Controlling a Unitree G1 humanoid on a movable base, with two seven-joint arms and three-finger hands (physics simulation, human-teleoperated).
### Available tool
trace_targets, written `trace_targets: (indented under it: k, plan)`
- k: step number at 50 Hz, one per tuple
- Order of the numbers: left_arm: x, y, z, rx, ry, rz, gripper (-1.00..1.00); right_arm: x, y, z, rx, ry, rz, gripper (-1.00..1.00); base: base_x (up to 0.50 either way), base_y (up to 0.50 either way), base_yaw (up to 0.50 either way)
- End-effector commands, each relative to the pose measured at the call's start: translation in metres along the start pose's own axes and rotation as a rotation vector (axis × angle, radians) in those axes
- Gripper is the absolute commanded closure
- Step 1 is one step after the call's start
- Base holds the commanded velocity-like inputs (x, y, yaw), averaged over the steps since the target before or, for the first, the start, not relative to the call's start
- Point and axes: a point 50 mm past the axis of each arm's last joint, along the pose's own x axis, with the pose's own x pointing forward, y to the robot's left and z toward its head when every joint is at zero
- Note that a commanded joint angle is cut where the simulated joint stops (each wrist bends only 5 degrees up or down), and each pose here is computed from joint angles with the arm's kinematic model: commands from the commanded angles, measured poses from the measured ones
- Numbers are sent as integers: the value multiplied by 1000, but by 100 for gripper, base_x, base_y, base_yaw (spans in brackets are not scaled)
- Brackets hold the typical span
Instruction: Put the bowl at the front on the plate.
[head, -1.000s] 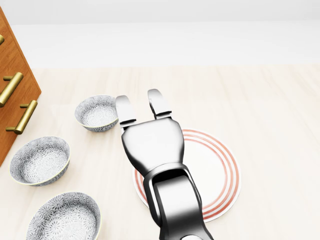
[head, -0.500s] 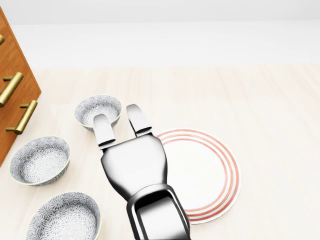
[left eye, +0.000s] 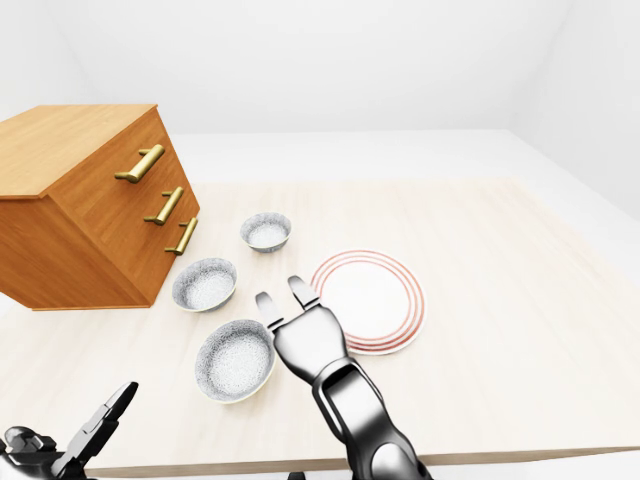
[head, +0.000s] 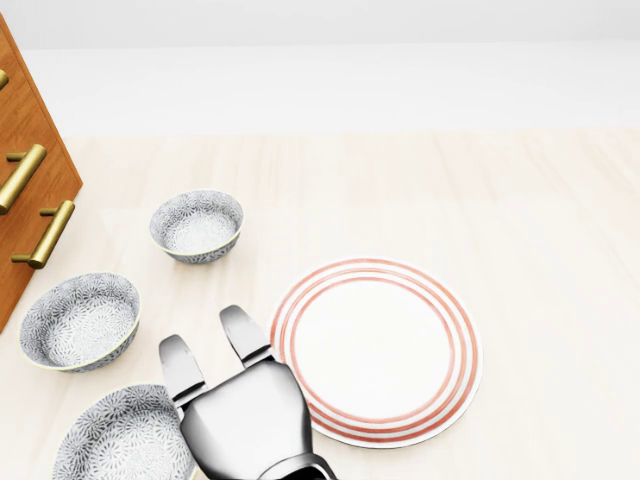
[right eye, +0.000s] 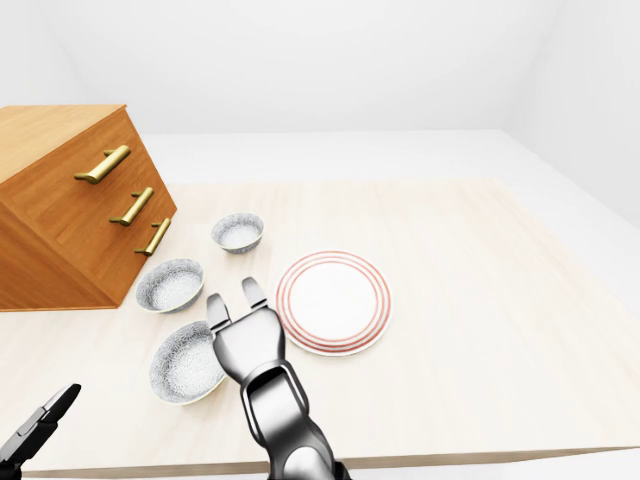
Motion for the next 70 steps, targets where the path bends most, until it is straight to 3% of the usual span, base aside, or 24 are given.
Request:
trace_targets:
  k: [1, 14, 38, 54, 70]
  plan:
    - [0, 0, 0, 1, 0, 0, -100, 1, 25, 10, -17, -50, 106, -100, 0, 0, 0]
    - [0, 0, 0, 3, 2, -1, -100, 2, 36, 6, 43, -66, 48, -100, 0, 0, 0]
    - [0, 0, 1, 1, 3, -1, -100, 6, 43, 10, 35, -80, 50, -100, 0, 0, 0]
    - [0, -1, 1, 7, 3, 0, -100, 8, 43, 29, 9, -165, 56, -100, 0, 0, 0]
    - [1, -1, 0, 4, 6, 1, -100, 16, 63, 43, -18, -282, 87, -100, 0, 0, 0]
